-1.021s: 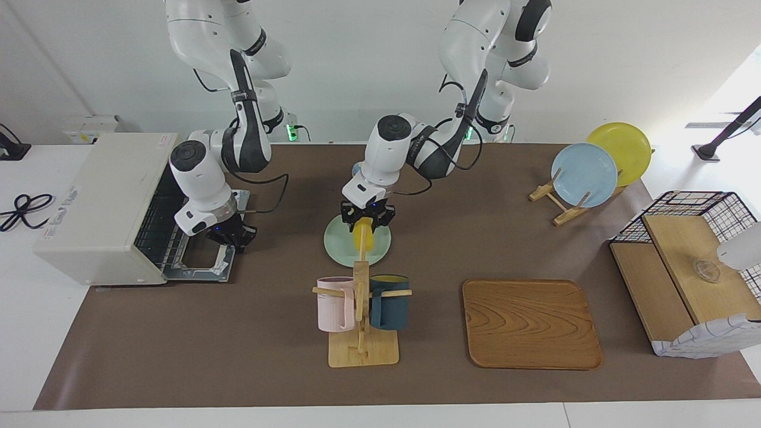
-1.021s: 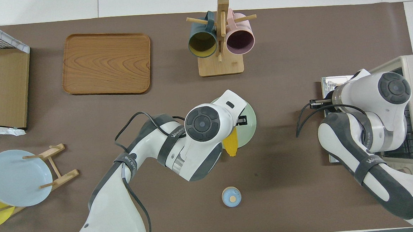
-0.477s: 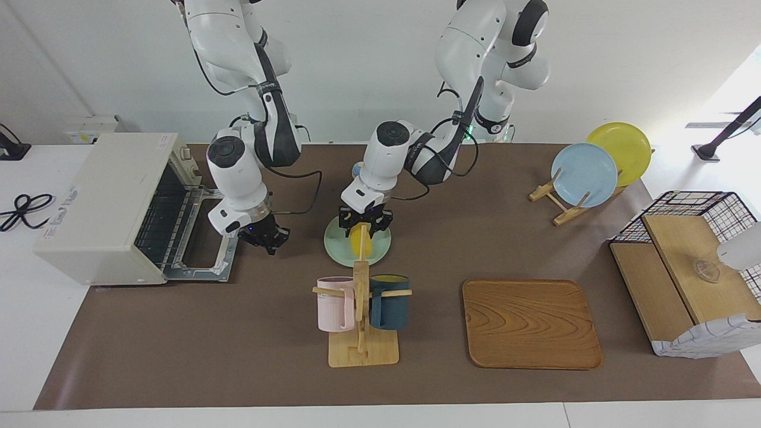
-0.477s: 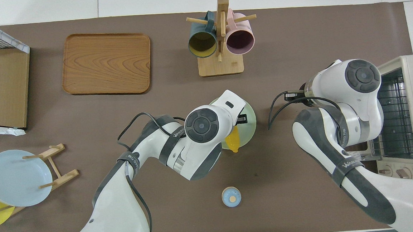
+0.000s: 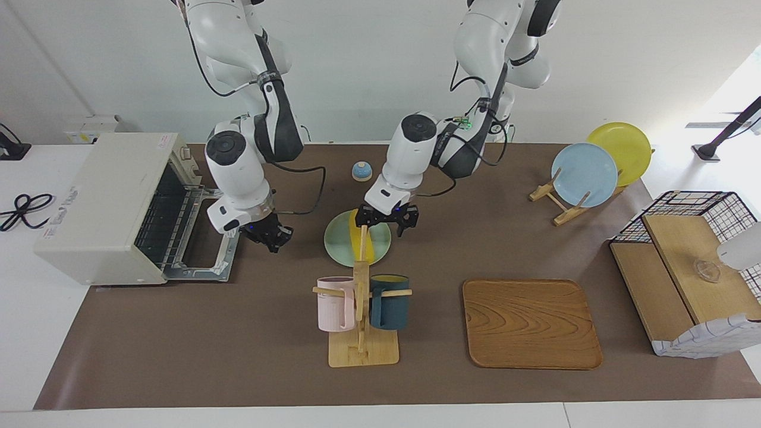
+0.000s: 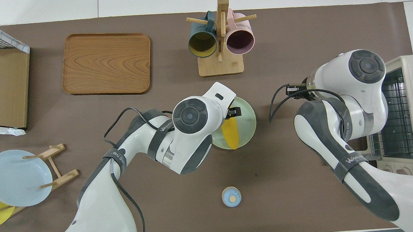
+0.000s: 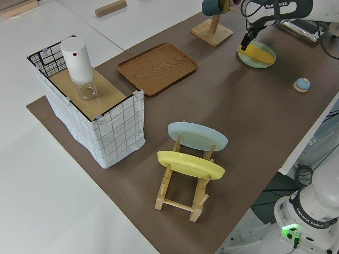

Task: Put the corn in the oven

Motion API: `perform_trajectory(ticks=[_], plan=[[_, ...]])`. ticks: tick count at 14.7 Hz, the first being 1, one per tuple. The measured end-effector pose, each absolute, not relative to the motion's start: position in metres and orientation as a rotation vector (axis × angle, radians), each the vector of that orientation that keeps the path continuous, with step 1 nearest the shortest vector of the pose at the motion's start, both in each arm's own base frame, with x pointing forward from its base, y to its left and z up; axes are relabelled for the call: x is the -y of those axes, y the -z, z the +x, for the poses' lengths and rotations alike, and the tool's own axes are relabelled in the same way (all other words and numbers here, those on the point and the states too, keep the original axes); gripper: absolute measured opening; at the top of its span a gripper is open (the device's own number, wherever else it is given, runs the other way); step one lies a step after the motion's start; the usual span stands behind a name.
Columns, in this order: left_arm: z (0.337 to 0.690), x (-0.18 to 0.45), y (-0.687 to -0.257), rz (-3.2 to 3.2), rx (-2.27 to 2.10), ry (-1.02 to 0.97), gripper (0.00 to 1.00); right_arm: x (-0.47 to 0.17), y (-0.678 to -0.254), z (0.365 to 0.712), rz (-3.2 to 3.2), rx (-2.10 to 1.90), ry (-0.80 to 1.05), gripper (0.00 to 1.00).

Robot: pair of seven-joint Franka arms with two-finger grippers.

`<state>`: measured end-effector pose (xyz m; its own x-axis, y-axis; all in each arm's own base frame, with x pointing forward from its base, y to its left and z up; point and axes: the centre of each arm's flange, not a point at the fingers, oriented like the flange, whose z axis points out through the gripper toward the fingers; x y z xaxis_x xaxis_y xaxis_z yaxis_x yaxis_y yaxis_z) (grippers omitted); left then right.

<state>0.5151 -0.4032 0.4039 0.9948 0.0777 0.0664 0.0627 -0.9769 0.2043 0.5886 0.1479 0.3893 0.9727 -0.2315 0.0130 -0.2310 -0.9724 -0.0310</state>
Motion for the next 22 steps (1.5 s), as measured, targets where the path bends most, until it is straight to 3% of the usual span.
perform_trajectory(ticks=[2,4,11,14,19,22], plan=[[0.527,0.362,-0.446,2.941,-0.175,-0.107,1.00,-0.192,-0.413,0.587,-3.080,-0.370,0.047,0.16],[0.534,0.324,-0.478,2.947,-0.241,-0.101,1.00,-0.232,-0.417,0.579,-3.072,-0.355,0.069,0.31],[0.555,0.133,-0.582,3.022,0.002,-0.031,1.00,-0.412,-0.338,0.548,-3.135,-0.331,0.201,0.32],[0.552,0.087,-0.608,3.048,0.029,0.008,1.00,-0.420,-0.321,0.546,-3.120,-0.307,0.217,0.32],[0.524,0.062,-0.631,3.061,-0.014,0.127,1.00,-0.414,-0.298,0.535,-3.139,-0.299,0.185,0.32],[0.522,0.062,-0.633,3.063,-0.013,0.130,1.00,-0.412,-0.297,0.532,-3.144,-0.299,0.179,0.24]])
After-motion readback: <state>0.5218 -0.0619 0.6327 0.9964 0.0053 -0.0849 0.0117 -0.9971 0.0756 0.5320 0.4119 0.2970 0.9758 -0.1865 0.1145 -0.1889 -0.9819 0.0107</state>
